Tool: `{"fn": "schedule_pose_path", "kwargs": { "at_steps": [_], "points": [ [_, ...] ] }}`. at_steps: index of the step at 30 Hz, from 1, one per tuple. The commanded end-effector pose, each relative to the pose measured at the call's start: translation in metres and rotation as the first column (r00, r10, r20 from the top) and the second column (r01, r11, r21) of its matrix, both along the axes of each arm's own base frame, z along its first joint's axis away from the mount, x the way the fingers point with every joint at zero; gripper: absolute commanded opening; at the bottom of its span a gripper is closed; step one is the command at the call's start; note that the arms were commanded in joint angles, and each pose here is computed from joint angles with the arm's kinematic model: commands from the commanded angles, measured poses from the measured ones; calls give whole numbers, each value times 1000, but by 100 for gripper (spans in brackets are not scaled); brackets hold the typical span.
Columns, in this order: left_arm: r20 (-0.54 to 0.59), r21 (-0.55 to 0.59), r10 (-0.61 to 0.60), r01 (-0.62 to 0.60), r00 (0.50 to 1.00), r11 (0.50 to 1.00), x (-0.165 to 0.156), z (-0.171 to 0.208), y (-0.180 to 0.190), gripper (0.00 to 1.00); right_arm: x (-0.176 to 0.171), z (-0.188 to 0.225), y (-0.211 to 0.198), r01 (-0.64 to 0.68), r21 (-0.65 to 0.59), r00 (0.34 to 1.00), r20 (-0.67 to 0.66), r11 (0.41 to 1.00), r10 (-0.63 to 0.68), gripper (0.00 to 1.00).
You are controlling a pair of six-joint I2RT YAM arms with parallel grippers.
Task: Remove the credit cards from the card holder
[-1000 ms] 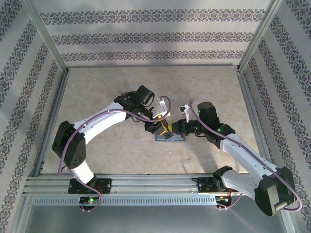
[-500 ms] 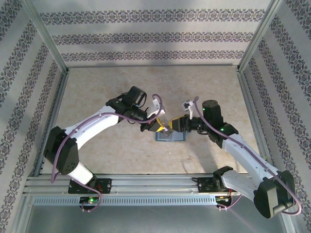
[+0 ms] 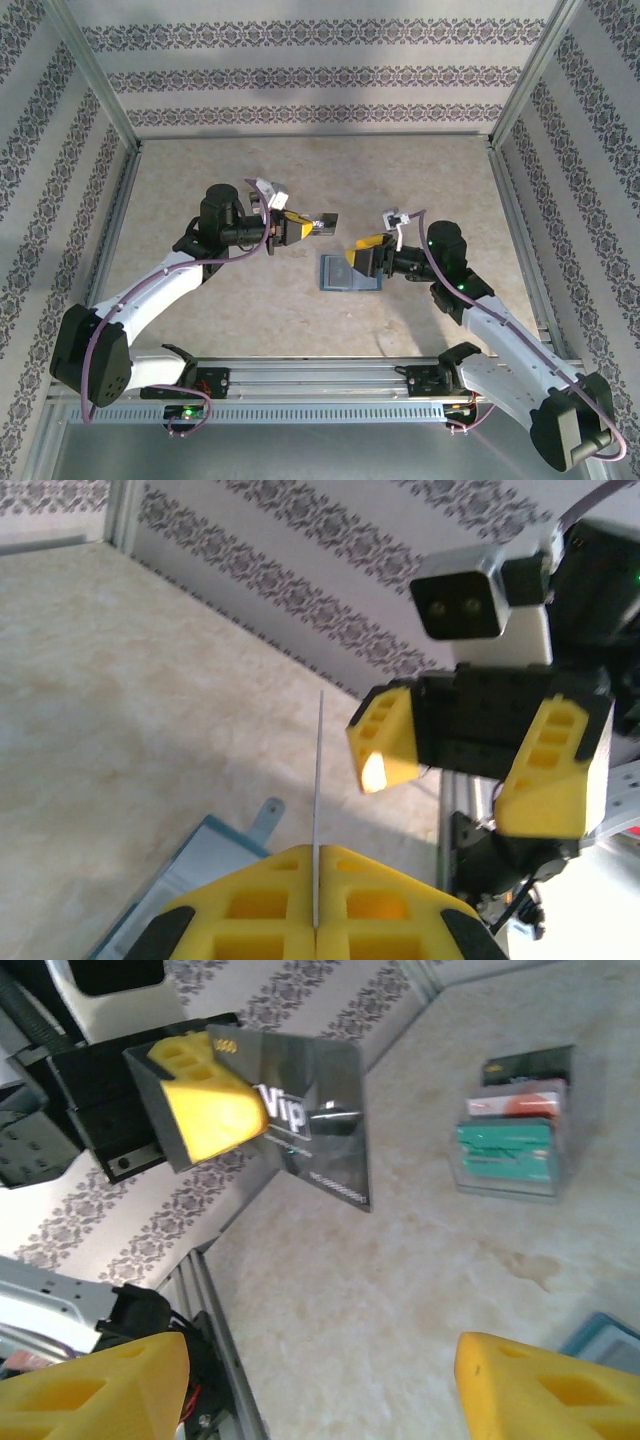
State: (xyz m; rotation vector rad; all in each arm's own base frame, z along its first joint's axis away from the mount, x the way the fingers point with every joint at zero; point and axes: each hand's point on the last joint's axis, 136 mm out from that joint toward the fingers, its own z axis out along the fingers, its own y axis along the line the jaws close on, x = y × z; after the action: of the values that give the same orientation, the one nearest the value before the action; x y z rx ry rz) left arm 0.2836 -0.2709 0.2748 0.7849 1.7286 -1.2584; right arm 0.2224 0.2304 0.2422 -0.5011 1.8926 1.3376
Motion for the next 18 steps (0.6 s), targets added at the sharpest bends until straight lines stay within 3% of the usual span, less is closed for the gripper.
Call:
{"fn": "schedule_pose_path", "kwargs": {
  "at_steps": [1, 12, 16, 18],
  "points": [
    [33, -105, -58, 62, 998, 993, -9, 31, -4, 0, 3, 28, 12, -32, 41, 995, 98, 999, 28, 69],
    [-14, -120, -106, 103, 994, 987, -17, 25, -6, 0, 24, 55, 28, -52, 81, 986, 165, 995, 38, 60],
    [-29, -131, -119, 114, 992, 985, -15, 23, -8, 0, 25, 63, 36, -84, 93, 981, 181, 992, 66, 43],
    [-30, -133, -122, 117, 992, 984, -14, 23, -9, 0, 25, 63, 40, -104, 93, 980, 179, 990, 87, 26]
  ]
}}
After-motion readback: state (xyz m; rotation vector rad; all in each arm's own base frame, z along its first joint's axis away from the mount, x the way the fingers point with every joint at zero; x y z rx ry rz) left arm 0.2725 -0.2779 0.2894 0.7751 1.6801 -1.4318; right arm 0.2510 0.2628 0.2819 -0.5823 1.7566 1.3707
